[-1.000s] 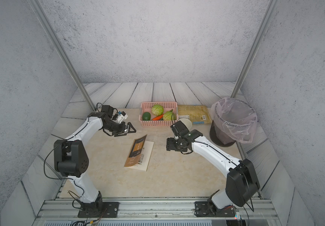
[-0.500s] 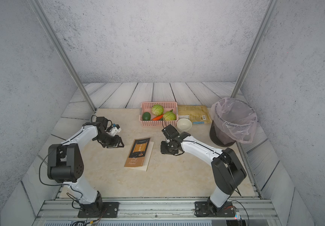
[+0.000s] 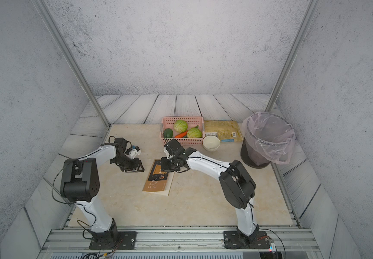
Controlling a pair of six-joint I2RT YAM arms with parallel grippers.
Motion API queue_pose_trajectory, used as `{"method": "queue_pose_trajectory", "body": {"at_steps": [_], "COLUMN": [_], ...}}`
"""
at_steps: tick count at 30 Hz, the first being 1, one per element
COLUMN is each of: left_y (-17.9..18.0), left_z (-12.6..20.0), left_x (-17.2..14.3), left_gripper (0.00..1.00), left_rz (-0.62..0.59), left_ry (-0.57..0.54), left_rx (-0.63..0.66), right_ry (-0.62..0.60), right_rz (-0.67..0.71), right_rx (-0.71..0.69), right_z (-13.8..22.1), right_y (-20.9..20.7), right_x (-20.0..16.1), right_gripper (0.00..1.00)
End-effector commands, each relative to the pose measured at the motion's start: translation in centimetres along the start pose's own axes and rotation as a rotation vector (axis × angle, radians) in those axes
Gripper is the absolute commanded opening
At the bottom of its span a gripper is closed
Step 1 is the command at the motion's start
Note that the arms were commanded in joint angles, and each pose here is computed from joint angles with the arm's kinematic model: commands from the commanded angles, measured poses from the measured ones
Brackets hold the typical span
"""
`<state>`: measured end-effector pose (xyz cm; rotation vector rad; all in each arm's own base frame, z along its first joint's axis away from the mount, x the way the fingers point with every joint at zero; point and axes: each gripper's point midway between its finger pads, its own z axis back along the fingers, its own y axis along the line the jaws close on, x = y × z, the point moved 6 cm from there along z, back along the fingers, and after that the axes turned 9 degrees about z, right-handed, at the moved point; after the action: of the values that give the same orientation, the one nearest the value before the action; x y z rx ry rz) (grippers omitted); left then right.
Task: Peel off the used sticky note
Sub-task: Close the book at the center of the board.
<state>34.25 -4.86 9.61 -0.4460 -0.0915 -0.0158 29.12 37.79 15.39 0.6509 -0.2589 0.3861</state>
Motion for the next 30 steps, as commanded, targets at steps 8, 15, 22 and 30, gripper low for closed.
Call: {"method": "queue_pose_trajectory", "body": {"at_steps": [8, 15, 22, 30], "left_y": [-0.2, -0.9, -2.9, -4.4], "left_z": [-1.6, -2.9, -3.0, -3.9], "left_x": [-1.1, -2.0, -2.7, -3.1], "left_gripper": [0.49, 0.48, 0.15, 0.0], "left_rz": [-0.012, -0.032, -0.087, -0.125], "left_ry": [0.061, 0.124, 0.141, 0.172], "left_rx": [-0.038, -0.082, -0.185, -0.248], "right_ry": [0.112, 0.142, 0.152, 0.161], "right_rz": [-0.044, -0.056, -0.058, -0.065], "right_rx": [-0.177, -0.24, -0.268, -0.3], "right_z": [-4.1, -3.8, -3.2, -2.6], "right_y": [-4.5, -5.9, -6.4, -7.4], "right_x": [-1.6, -2.4, -2.7, -2.8], "right_gripper": [0.0, 0.0, 0.0, 0.0]}}
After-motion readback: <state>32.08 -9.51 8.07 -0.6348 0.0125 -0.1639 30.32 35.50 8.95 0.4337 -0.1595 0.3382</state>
